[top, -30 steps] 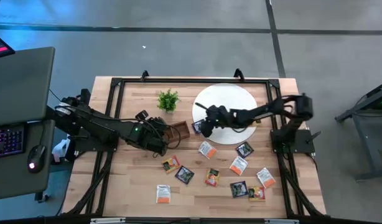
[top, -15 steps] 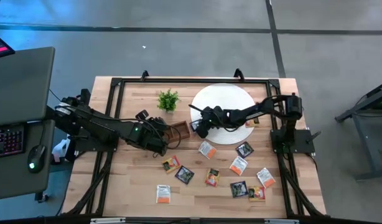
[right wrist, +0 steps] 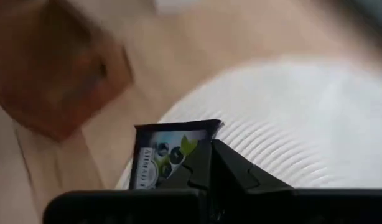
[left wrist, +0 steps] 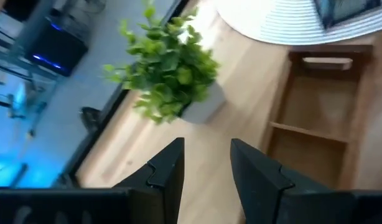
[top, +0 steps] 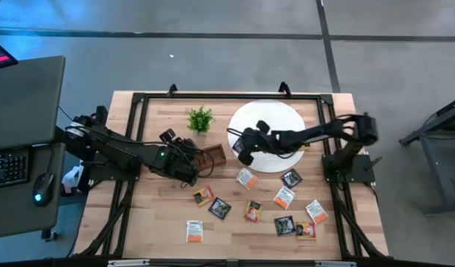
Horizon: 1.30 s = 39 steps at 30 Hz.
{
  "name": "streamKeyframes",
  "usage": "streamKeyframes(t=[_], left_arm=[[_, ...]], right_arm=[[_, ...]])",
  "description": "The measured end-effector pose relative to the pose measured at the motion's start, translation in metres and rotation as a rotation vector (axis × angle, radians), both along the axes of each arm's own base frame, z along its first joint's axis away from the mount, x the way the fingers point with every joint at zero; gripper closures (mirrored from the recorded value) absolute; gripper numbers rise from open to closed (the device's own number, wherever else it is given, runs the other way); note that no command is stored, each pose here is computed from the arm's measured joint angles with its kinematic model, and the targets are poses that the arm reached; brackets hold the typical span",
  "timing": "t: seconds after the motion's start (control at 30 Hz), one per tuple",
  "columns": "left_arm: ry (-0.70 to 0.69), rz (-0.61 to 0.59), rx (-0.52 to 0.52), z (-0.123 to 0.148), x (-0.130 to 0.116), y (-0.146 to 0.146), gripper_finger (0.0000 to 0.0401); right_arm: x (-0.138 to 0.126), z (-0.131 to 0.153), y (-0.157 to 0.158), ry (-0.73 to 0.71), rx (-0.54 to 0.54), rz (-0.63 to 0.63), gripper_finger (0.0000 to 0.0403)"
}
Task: Pick & Place Tea
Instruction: Put the purple tea bag into the left section of the wooden organizer
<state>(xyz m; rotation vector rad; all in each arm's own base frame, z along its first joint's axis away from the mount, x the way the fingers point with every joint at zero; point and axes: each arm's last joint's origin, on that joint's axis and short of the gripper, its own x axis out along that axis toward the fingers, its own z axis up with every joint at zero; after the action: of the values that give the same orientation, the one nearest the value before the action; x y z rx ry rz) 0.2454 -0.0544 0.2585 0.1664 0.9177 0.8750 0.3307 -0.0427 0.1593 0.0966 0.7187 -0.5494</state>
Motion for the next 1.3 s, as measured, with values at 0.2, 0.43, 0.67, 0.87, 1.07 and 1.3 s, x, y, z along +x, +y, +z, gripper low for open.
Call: streamKeyframes(t=[0.2,0.43,0.67,0.87,1.07,1.3], left_arm=[[0.043,0.013,0.050,0.018,-0.012,0.004,0.0274],[-0.018,0.025,0.111,0.060,-0.021,0.007,0.0274],[-0.085,0.022,0.116,0.095,-0.030,0.009,0.0274],[-0.085,0.024,0.150,0.107,-0.041,0.013,0.0274],[-0.080,0.024,0.145,0.107,-0.043,0.014,0.0274],[-0.071,0.021,0.117,0.106,-0.043,0.013,0.0274]], right_arm=[[0.006,0.050,0.037,-0.158,-0.358,0.145,0.0398],[0.044,0.069,0.071,-0.359,-0.597,0.379,0.0401],[0.129,0.046,0.081,-0.243,-0.677,0.476,0.0402],[0.186,0.022,0.088,-0.205,-0.757,0.517,0.0402],[0.216,0.001,0.092,-0.126,-0.791,0.599,0.0402],[0.220,-0.013,0.091,-0.029,-0.771,0.643,0.0400]])
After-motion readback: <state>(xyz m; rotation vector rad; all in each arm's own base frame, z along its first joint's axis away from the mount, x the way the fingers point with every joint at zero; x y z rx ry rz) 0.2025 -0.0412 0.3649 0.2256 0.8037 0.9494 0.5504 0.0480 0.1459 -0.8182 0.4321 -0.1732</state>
